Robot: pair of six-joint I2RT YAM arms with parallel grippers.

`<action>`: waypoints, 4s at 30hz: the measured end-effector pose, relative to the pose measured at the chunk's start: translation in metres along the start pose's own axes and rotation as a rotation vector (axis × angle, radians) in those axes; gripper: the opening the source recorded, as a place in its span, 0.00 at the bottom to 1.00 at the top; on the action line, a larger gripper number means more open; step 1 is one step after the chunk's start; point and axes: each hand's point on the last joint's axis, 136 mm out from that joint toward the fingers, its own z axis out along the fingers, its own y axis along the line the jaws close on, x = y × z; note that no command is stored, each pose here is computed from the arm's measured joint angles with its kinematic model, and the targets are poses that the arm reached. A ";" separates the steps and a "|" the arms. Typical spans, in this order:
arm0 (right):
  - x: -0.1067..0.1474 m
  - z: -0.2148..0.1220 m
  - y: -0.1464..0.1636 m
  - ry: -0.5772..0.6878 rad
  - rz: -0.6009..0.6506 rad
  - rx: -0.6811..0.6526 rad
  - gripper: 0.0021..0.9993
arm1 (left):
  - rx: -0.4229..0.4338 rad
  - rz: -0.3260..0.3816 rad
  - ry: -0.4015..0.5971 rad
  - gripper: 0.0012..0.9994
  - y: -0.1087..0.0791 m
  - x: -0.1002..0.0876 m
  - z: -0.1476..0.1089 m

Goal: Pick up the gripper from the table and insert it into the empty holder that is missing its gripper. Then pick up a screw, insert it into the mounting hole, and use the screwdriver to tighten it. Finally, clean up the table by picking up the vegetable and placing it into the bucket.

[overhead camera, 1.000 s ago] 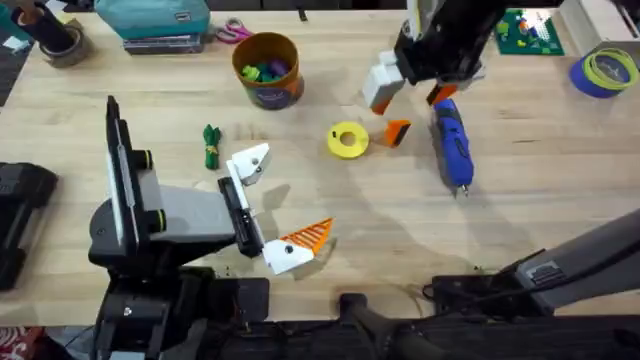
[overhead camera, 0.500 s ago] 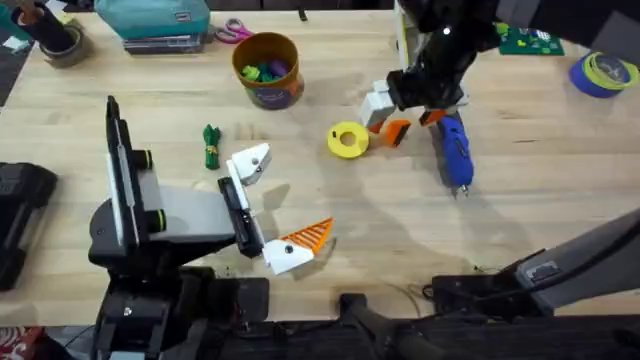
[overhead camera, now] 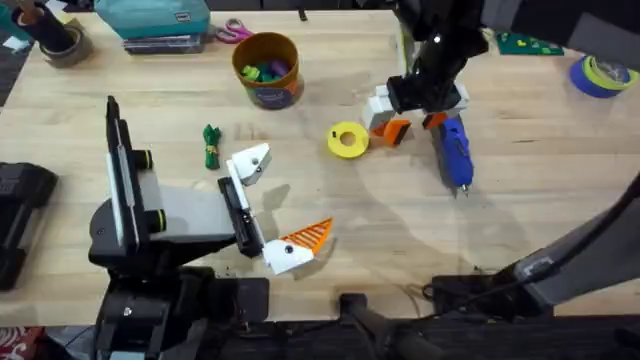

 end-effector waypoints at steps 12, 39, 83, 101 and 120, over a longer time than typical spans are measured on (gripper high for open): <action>-0.002 0.001 0.001 -0.007 0.002 -0.002 0.60 | 0.000 -0.001 0.000 0.99 0.000 0.000 0.000; -0.004 -0.035 0.002 -0.122 0.007 -0.030 0.01 | 0.000 0.000 0.000 0.99 0.000 0.000 0.000; -0.030 -0.150 0.071 -0.874 -0.105 -0.806 0.01 | 0.000 -0.001 0.000 0.99 0.000 0.000 0.000; 0.017 -0.149 0.090 -0.663 -0.106 -1.386 0.01 | 0.003 -0.001 0.000 0.99 0.000 0.000 0.000; 0.048 -0.092 0.103 -0.202 -0.184 -1.527 0.01 | 0.003 -0.001 0.000 0.99 0.000 0.000 0.000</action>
